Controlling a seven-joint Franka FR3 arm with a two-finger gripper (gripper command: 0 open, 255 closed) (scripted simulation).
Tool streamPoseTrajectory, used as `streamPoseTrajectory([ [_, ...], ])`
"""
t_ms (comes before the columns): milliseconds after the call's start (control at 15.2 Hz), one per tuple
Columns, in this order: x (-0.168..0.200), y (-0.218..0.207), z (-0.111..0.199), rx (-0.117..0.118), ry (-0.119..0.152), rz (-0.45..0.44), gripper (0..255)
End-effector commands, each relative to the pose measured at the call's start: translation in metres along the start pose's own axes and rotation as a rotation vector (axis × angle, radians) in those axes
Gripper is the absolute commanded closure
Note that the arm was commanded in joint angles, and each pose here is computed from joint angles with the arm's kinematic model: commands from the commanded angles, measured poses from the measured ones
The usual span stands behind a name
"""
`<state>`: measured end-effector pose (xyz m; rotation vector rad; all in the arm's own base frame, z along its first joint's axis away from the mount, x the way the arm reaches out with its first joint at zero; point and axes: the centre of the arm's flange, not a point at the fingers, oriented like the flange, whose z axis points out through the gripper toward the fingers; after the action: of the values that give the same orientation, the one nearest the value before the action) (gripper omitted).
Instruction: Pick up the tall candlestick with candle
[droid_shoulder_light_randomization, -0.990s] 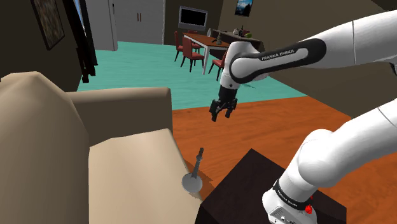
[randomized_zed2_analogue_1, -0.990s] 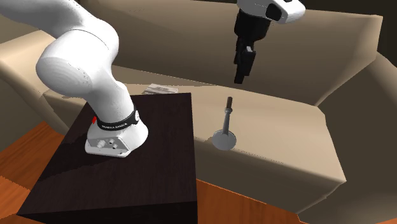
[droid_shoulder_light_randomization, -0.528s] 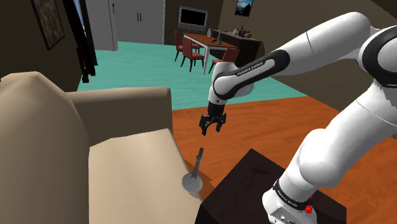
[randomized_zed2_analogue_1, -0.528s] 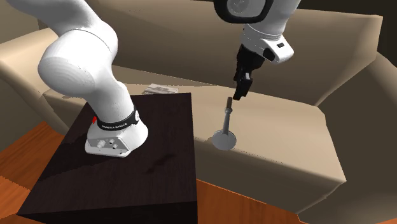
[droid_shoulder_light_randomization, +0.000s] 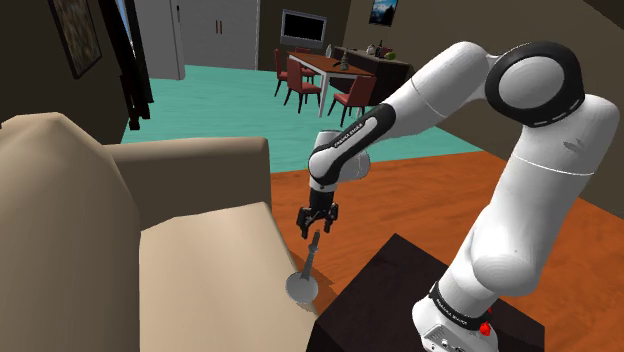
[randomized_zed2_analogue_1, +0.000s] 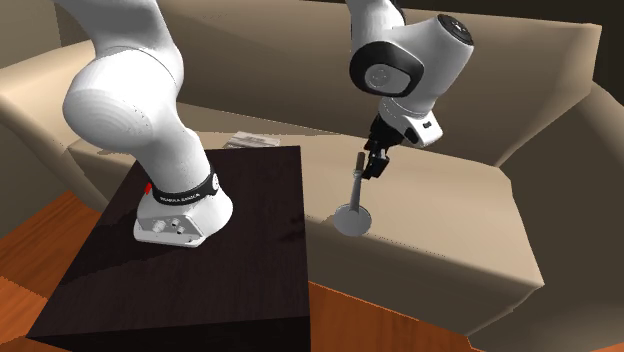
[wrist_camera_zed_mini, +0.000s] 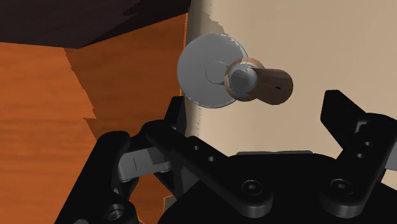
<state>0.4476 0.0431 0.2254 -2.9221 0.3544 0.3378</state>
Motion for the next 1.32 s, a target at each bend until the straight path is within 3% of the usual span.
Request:
streamPoseTrajectory([
  [0,0.007,-0.005,0.02,0.01,-0.019,0.006,0],
  [594,0.017,0.001,0.059,0.01,-0.019,0.006,0],
  [660,0.016,0.0,0.059,0.01,-0.019,0.006,255],
  [1254,0.017,0.001,0.059,0.01,-0.019,0.006,255],
])
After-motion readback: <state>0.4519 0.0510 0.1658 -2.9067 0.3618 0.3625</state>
